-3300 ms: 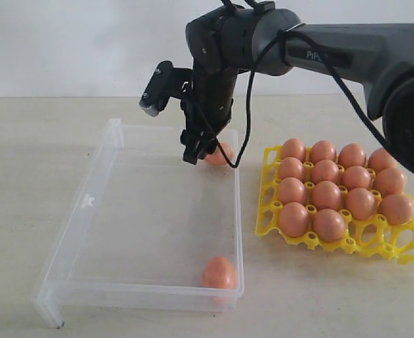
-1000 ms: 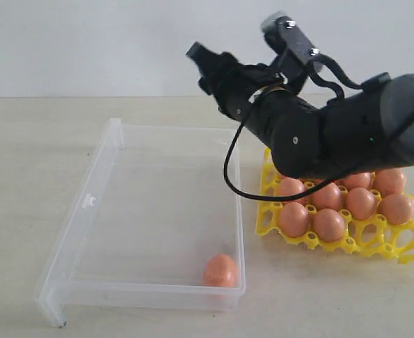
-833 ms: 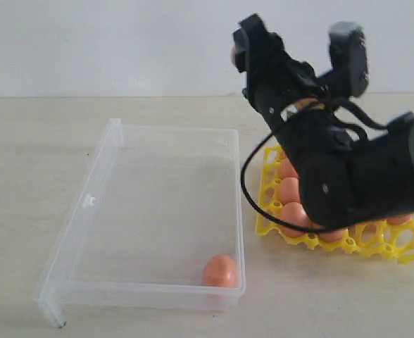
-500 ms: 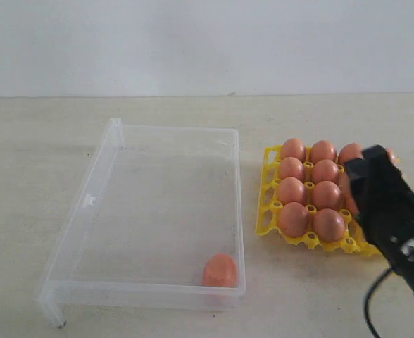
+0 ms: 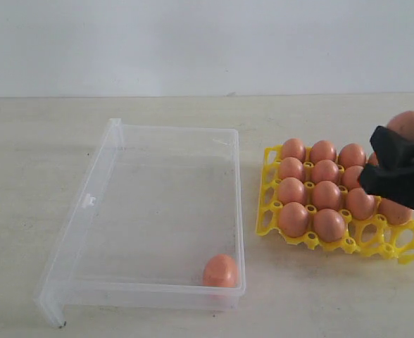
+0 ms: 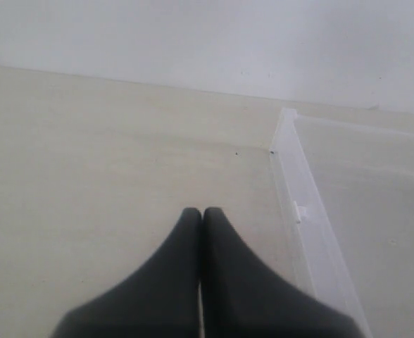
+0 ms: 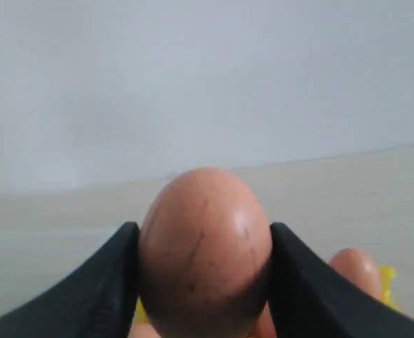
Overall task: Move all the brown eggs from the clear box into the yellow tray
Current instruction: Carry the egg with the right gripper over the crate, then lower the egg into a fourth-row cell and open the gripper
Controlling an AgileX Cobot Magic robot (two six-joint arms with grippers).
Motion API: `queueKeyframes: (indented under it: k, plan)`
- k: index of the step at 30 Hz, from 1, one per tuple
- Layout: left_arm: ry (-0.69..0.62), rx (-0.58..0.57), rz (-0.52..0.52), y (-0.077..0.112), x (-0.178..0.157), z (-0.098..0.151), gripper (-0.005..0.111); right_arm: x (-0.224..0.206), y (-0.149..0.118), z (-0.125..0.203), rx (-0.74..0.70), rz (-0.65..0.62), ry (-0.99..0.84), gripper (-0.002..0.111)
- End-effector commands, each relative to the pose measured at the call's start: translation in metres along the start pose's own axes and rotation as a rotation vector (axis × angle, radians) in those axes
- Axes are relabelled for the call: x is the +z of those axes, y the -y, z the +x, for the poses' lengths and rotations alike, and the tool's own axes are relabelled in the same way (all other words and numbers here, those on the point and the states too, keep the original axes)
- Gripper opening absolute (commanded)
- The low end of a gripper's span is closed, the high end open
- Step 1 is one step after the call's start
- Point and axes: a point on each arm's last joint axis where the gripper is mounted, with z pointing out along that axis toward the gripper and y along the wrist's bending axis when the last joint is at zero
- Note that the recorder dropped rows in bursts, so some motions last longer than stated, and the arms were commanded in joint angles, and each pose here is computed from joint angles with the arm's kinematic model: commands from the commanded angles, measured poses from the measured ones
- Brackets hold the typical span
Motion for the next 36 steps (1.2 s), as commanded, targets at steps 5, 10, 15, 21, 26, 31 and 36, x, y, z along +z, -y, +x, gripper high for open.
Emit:
queueKeyframes:
  k: [5,10,15,21,26,31,36]
  plan:
    - [0.008,-0.002,0.004,0.0,0.0,-0.001,-0.004,0.041,-0.016,-0.064,-0.412,-0.025,-0.218,0.0]
    - [0.008,-0.002,0.004,0.0,0.0,-0.001,-0.004,0.054,0.014,-0.073,-0.366,-0.247,-0.568,0.0]
    - [0.008,-0.002,0.004,0.0,0.0,-0.001,-0.004,0.058,0.066,-0.074,-0.075,-0.423,-0.697,0.0]
    - [0.008,-0.002,0.004,0.0,0.0,-0.001,-0.004,0.063,0.119,-0.061,0.322,-0.515,-0.613,0.0]
    - [0.008,-0.002,0.004,0.0,0.0,-0.001,-0.004,0.065,0.109,-0.027,0.283,-0.607,-0.674,0.0]
    - [0.008,-0.002,0.004,0.0,0.0,-0.001,-0.004,0.068,0.103,-0.004,0.114,-0.535,-0.717,0.0]
    - [0.008,-0.002,0.004,0.0,0.0,-0.001,-0.004,0.08,0.089,0.007,-0.169,-0.528,-0.71,0.0]
